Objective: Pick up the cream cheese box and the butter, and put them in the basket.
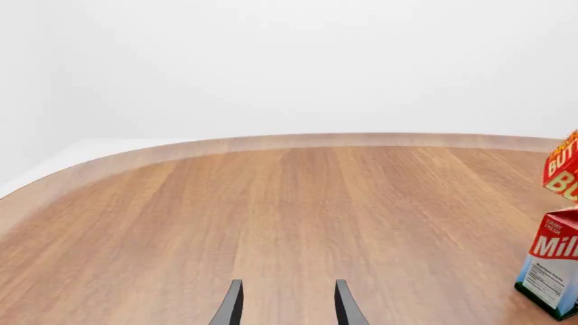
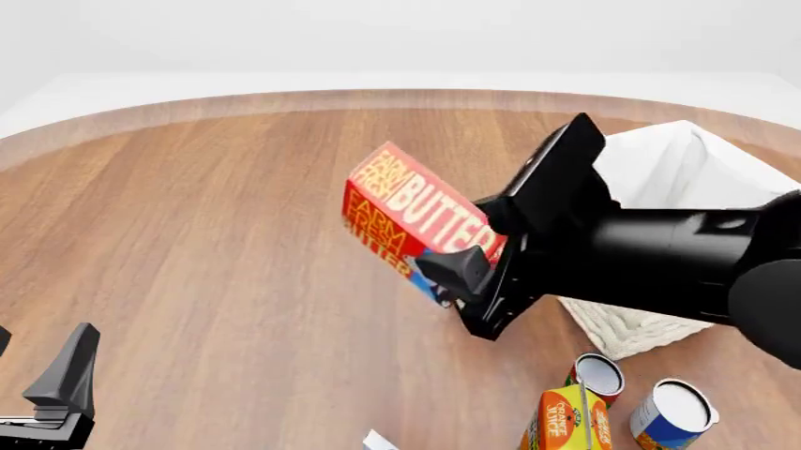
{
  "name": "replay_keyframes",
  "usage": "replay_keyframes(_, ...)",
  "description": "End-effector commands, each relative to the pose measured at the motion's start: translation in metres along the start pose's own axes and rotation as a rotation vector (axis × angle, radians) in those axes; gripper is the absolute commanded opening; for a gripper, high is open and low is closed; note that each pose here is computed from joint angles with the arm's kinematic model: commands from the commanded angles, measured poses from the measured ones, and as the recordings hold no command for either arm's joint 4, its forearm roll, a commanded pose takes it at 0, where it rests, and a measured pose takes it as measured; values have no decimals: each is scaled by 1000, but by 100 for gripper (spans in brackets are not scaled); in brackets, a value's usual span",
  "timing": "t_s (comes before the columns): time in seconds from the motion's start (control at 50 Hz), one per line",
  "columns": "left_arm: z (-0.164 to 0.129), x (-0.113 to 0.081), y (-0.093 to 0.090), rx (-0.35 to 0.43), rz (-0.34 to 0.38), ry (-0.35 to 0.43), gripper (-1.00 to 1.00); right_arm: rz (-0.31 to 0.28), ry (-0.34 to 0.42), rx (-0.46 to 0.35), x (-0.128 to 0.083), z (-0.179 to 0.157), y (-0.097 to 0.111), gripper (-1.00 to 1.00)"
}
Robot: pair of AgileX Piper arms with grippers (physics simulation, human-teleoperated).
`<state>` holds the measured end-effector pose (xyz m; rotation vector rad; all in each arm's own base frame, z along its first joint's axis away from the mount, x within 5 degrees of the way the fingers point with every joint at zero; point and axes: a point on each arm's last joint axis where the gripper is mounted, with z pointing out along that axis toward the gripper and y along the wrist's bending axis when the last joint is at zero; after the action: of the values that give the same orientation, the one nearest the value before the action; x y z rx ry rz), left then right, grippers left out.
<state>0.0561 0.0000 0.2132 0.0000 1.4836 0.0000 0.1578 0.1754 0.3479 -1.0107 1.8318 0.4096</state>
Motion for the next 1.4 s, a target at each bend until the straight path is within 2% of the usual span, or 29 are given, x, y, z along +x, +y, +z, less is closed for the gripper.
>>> replay_keyframes(0.02, 0, 0, 0, 0, 0, 0, 100, 6, -128, 50, -29, -40, -11, -100)
replay_keyframes(0.3, 0, 0, 0, 0, 0, 0, 100, 56, -229, 162, -45, -86, -32, -100)
replay_keyframes(0.34, 0, 0, 0, 0, 0, 0, 100, 76, -246, 200, -47, -94, -38, -100)
replay_keyframes(0.46, 0, 0, 0, 0, 0, 0, 100, 112, -262, 232, -47, -102, -43, -100)
replay_keyframes(0.7, 0, 0, 0, 0, 0, 0, 100, 207, -323, 350, -48, -129, -59, -100)
replay_keyframes(0.76, 0, 0, 0, 0, 0, 0, 100, 251, -339, 392, -45, -136, -64, -100)
replay_keyframes(1.06, 0, 0, 0, 0, 0, 0, 100, 404, -373, 513, -37, -147, -81, -100)
replay_keyframes(1.2, 0, 0, 0, 0, 0, 0, 100, 435, -379, 542, -34, -147, -86, -100)
replay_keyframes(1.4, 0, 0, 0, 0, 0, 0, 100, 513, -369, 583, -19, -137, -95, -100)
